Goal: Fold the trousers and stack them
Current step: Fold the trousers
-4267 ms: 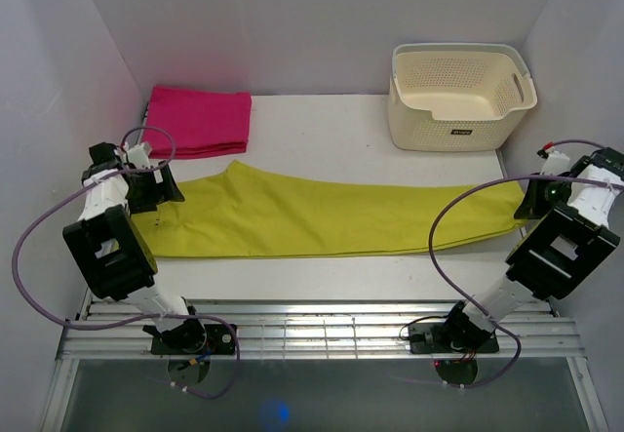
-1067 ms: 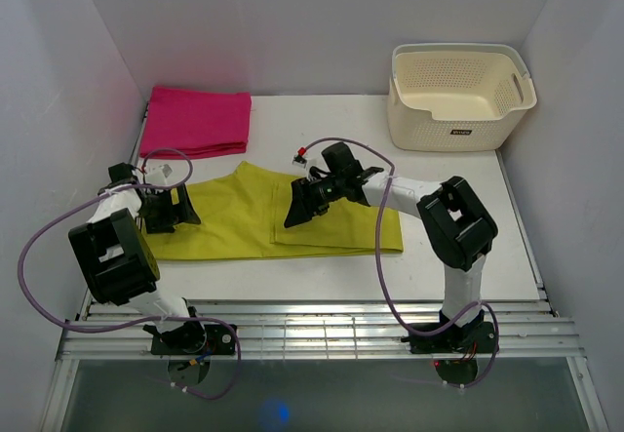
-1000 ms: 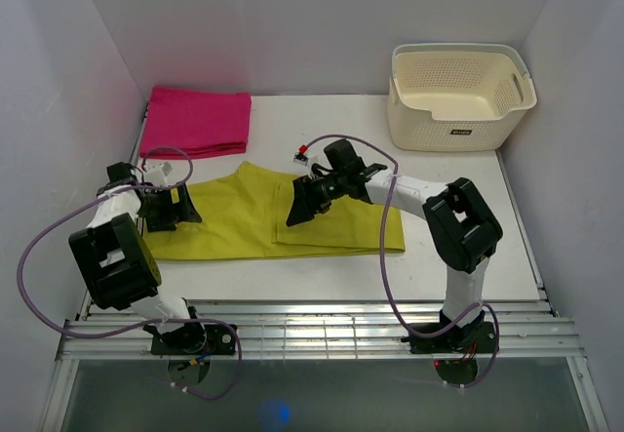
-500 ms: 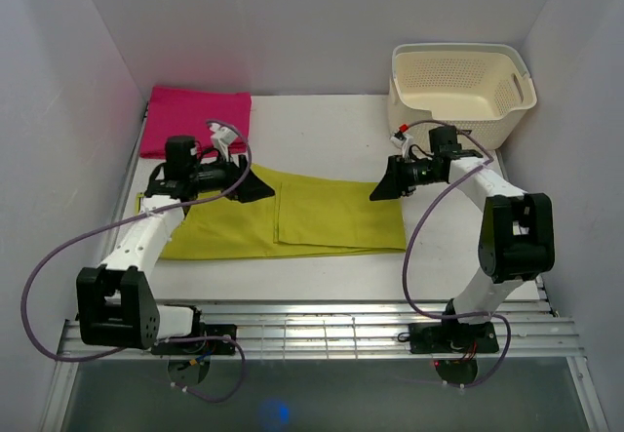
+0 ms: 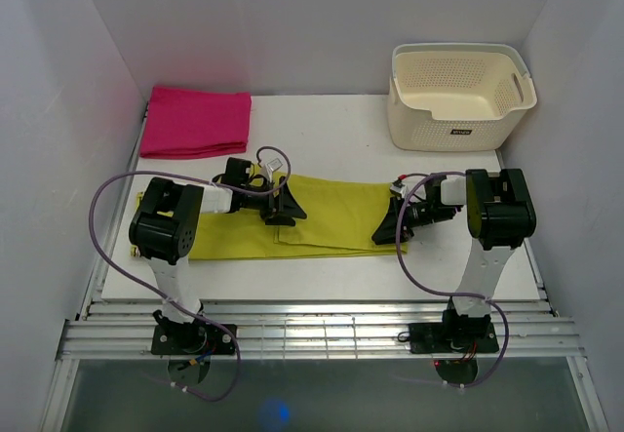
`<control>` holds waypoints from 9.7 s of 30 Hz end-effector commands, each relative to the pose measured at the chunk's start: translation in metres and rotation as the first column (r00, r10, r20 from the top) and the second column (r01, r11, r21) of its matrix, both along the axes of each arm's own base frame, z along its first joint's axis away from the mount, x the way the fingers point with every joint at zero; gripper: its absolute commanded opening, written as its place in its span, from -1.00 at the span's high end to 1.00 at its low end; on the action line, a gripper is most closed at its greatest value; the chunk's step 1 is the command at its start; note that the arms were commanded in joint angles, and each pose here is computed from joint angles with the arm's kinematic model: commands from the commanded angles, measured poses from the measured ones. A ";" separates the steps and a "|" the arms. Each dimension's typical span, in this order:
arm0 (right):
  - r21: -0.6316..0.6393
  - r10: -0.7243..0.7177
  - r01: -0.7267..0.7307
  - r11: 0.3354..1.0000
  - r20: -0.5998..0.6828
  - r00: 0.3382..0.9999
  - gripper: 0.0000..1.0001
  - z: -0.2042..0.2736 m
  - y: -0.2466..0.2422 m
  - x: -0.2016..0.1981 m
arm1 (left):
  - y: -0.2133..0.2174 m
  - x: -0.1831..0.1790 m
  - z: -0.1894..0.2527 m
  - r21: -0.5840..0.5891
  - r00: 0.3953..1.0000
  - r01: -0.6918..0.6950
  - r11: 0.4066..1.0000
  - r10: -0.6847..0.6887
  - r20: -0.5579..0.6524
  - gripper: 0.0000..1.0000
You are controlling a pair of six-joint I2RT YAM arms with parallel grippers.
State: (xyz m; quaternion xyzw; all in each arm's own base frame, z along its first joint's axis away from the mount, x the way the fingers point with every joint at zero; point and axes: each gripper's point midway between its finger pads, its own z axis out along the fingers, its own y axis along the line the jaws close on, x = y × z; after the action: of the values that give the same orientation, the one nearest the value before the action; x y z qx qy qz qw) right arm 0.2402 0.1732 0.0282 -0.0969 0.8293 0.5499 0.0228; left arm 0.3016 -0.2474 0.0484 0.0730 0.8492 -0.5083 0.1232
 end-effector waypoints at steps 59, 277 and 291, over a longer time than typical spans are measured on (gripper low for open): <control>-0.402 -0.111 0.193 0.895 0.218 0.970 -0.11 -0.009 -0.083 0.047 | 0.208 0.008 0.188 0.069 0.831 -0.429 0.901 0.364 0.420 -0.90; 0.296 0.186 -0.392 0.871 0.541 0.820 -0.64 0.214 0.338 0.008 | 0.305 0.004 0.072 0.336 0.866 -0.500 0.798 0.457 0.204 -0.15; -0.148 0.054 0.023 0.989 0.495 0.867 -0.54 0.116 0.108 0.109 | 0.233 0.052 0.065 0.511 0.928 -0.358 0.782 0.240 0.284 -0.05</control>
State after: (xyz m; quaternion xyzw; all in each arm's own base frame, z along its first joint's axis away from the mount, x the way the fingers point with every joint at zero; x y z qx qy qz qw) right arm 0.3631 0.3187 0.1655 -0.2435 0.7955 0.5006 0.2395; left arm 0.3431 -0.0224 0.1271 0.0395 0.9286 -0.2533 0.2684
